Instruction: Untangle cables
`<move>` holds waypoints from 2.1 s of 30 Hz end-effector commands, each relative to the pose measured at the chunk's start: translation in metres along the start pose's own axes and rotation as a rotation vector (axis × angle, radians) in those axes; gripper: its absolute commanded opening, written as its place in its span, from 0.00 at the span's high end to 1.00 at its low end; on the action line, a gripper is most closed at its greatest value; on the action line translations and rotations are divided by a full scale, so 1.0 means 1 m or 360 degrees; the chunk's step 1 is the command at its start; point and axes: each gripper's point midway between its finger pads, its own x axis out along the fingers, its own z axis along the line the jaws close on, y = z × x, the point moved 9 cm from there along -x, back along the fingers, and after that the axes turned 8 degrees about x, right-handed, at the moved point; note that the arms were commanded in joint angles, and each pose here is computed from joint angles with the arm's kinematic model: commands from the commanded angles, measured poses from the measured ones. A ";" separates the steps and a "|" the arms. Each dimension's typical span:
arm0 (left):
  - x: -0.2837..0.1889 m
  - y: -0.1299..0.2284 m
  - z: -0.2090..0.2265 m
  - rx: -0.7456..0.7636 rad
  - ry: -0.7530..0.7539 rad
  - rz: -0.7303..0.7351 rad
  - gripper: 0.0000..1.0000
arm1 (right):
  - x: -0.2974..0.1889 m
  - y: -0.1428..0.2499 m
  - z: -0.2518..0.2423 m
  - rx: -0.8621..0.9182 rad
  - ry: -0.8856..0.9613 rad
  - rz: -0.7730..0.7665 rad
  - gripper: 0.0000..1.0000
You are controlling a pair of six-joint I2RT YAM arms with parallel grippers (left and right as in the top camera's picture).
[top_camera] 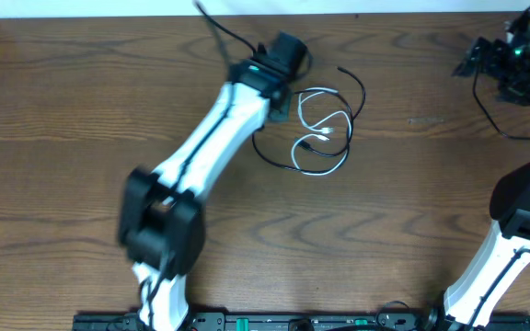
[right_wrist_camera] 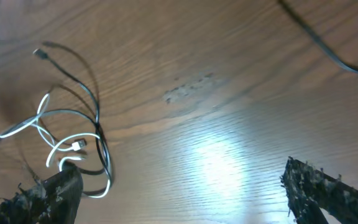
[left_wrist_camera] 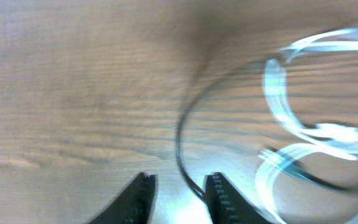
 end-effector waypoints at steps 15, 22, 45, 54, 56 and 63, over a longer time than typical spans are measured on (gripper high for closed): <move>-0.017 0.032 -0.007 0.0186 0.0729 0.0260 0.58 | 0.015 0.020 0.042 -0.0290 -0.0014 0.0066 0.01; 0.022 0.050 0.003 -0.0087 0.0612 0.0447 0.50 | 0.015 0.020 0.042 -0.0315 -0.0014 0.0068 0.01; 0.153 0.020 0.019 0.0614 0.0427 -0.0043 0.33 | 0.015 0.027 0.039 -0.0365 0.0006 0.0142 0.01; 0.162 0.023 0.024 0.0590 0.0443 -0.0032 0.45 | 0.015 0.027 0.039 -0.0365 0.0007 0.0141 0.01; 0.162 0.025 0.019 0.0593 0.0501 -0.0029 0.51 | 0.015 0.027 0.039 -0.0365 0.0007 0.0141 0.01; 0.167 0.039 0.009 0.0613 0.0564 0.0019 0.79 | 0.015 0.027 0.039 -0.0364 0.0007 0.0147 0.01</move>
